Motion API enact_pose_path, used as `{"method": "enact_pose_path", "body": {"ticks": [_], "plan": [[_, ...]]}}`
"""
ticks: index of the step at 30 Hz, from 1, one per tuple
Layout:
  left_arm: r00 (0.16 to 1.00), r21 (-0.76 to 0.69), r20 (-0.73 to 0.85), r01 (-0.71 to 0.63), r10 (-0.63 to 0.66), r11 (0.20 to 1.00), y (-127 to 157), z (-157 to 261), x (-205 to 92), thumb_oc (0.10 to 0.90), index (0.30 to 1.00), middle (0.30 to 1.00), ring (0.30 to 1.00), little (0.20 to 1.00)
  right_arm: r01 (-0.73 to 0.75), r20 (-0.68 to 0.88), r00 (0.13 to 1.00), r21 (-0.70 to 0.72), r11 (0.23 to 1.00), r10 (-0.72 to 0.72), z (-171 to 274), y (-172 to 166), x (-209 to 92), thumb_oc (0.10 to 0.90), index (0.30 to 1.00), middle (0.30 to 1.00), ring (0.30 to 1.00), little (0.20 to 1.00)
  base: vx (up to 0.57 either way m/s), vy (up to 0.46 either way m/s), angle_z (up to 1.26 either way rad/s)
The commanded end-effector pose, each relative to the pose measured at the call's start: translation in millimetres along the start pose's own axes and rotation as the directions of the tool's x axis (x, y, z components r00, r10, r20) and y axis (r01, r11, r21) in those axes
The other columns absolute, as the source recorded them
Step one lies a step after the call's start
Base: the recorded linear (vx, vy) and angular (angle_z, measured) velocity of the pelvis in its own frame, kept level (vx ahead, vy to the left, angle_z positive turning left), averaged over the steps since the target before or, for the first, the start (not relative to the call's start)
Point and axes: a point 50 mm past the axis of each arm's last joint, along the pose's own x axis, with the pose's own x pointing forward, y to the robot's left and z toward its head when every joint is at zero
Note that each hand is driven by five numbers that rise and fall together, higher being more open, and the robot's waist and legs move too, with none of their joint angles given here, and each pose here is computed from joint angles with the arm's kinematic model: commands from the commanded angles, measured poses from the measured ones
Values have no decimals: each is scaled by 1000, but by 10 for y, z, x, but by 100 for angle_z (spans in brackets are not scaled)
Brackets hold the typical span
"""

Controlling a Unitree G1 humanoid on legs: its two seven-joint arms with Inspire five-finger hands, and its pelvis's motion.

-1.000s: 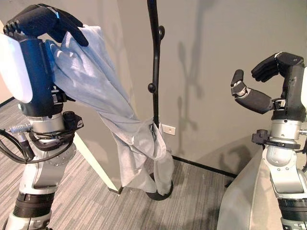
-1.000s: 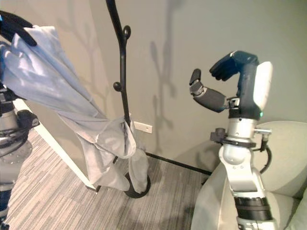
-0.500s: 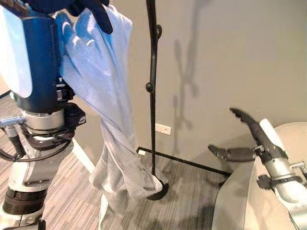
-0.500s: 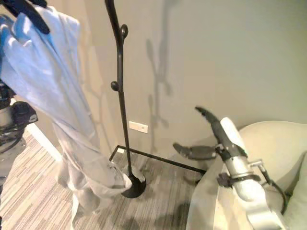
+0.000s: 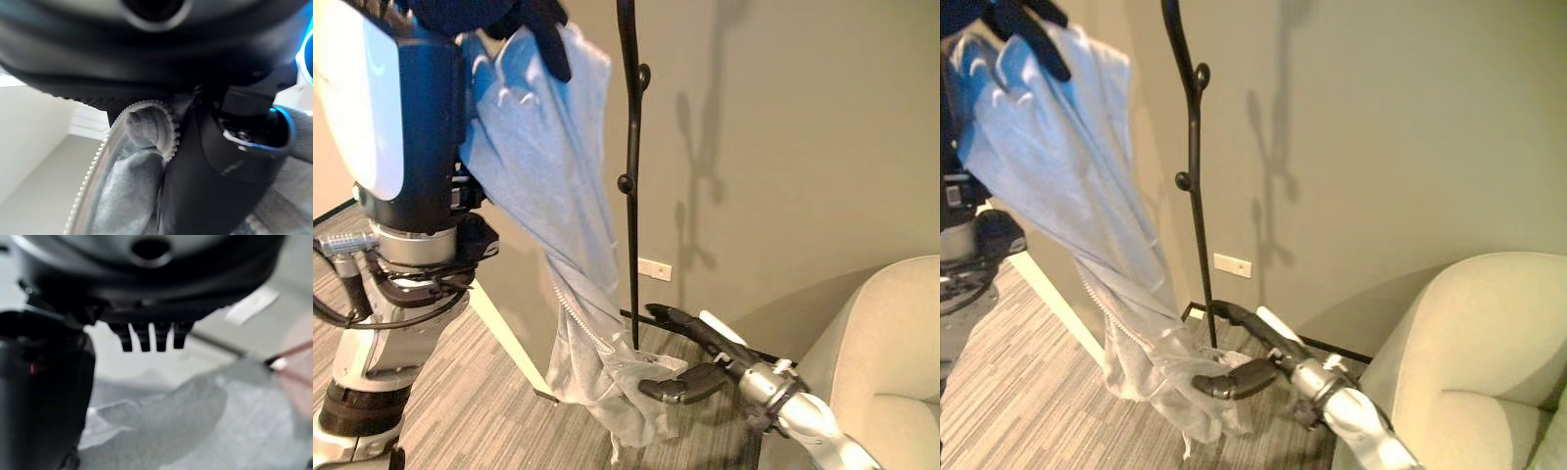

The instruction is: Hang the clothes on the sofa on the clothes rack.

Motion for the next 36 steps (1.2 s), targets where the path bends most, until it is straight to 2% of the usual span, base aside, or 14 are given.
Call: {"method": "enact_pose_path", "body": {"ticks": [1, 4, 5, 9, 12, 15, 16, 17, 22, 27, 29, 32, 35, 36], "plan": [[984, 54, 29, -178, 177, 982, 114, -137, 281, 400, 300, 300, 300, 300, 51, 272, 962, -96, 994, -23, 482, -194, 205, 800, 900, 900, 900, 900, -20, 3, 11], [980, 33, 43, -197, 195, 980, 71, -112, 324, 400, 300, 300, 300, 300, -2, 278, 960, -57, 998, 18, 462, -51, 348, 800, 900, 900, 900, 900, 2, 3, 14], [973, 10, 50, -224, 224, 974, 41, -80, 358, 400, 300, 300, 300, 300, -59, 289, 955, -26, 998, 63, 466, 119, 491, 800, 900, 900, 900, 900, 8, 8, 9], [960, -31, 46, -275, 276, 961, -7, -45, 397, 400, 300, 300, 300, 300, -167, 282, 949, 64, 984, 143, 434, 463, 726, 800, 900, 900, 900, 900, 9, 12, 6], [956, -33, 44, -289, 290, 957, -22, -43, 405, 400, 300, 300, 300, 300, -208, 284, 943, 103, 973, 171, 437, 578, 773, 800, 900, 900, 900, 900, 16, 12, 10], [950, -34, 27, -310, 311, 950, -33, -57, 400, 400, 300, 300, 300, 300, -232, 274, 944, 168, 958, 181, 411, 697, 824, 584, 575, 575, 575, 575, 16, 17, 9], [949, -35, 22, -313, 314, 949, -39, -60, 398, 400, 300, 300, 300, 300, -237, 274, 944, 182, 954, 182, 413, 720, 839, 460, 389, 389, 389, 389, 0, 0, 0], [948, -36, 17, -318, 319, 947, -44, -62, 394, 400, 300, 300, 300, 300, -238, 272, 945, 199, 951, 180, 411, 741, 848, 400, 300, 300, 300, 300, 0, 0, 0], [944, -20, -8, -331, 331, 943, -50, -103, 370, 400, 300, 300, 300, 300, -205, 230, 963, 290, 935, 140, 313, 770, 849, 400, 300, 300, 300, 300, 0, 0, 0], [947, -2, -23, -321, 321, 947, -36, -136, 334, 400, 300, 300, 300, 300, -133, 177, 980, 282, 950, 85, 203, 673, 775, 400, 300, 300, 300, 300, 0, 0, 0], [945, 21, -38, -324, 325, 946, 10, -177, 302, 400, 300, 300, 300, 300, 0, 100, 995, 234, 972, -24, 50, 473, 682, 400, 300, 300, 300, 300, 0, 0, 0], [947, 38, -49, -316, 318, 948, 36, -202, 275, 400, 300, 300, 300, 300, 94, 57, 993, 157, 983, -103, -34, 335, 612, 400, 300, 300, 300, 300, 0, 0, 0], [944, 59, -37, -326, 328, 944, 103, -204, 266, 400, 300, 300, 300, 300, 337, -7, 941, 45, 940, -337, -154, -25, 469, 400, 300, 300, 300, 300, 21, 9, -7], [944, 57, -37, -326, 329, 944, 100, -201, 267, 400, 300, 300, 300, 300, 340, -8, 940, 44, 939, -340, -155, -26, 464, 400, 300, 300, 300, 300, 13, 8, -9]]}}
